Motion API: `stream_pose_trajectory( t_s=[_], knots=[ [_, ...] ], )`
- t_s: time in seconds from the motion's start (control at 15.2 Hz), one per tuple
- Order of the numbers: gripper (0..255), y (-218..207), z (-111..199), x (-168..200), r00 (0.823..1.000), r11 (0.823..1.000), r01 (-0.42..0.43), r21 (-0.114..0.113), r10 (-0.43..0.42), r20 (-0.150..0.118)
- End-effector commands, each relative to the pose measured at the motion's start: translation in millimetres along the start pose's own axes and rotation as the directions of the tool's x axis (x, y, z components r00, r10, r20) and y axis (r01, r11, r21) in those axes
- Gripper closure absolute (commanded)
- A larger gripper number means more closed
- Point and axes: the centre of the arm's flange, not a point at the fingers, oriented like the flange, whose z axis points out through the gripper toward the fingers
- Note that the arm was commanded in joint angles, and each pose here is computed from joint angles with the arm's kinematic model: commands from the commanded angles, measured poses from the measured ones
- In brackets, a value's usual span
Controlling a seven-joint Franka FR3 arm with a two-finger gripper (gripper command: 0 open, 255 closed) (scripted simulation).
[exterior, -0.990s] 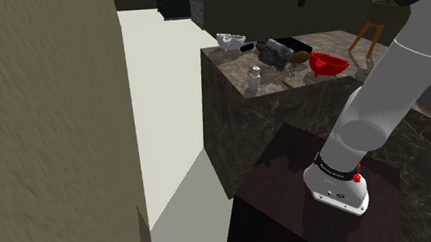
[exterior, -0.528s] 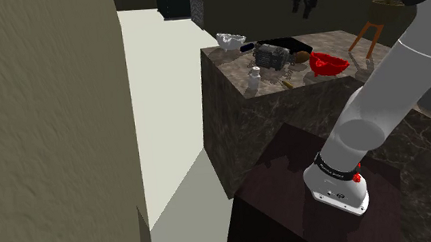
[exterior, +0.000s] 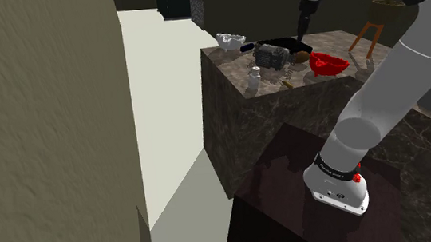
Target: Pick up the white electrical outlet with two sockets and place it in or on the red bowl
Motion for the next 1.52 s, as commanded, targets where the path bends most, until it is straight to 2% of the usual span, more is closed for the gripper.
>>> stream_pose_trajectory(
  t_s=[0.0,0.13,0.66,1.12,1.19,1.45],
  knots=[
    [0,2,24,-9,0.992,0.992,-0.124,-0.017,0.124,-0.011],
    [0,3,46,-16,0.974,0.974,-0.226,-0.029,0.225,-0.02],
    [0,4,86,-16,0.974,0.974,-0.226,-0.029,0.225,-0.02],
    [0,4,86,-16,0.974,0.974,-0.226,-0.029,0.225,-0.02],
    [255,4,86,-16,0.974,0.974,-0.226,-0.029,0.225,-0.02],
    [255,4,86,-16,0.974,0.974,-0.226,-0.029,0.225,-0.02]
  ],
)
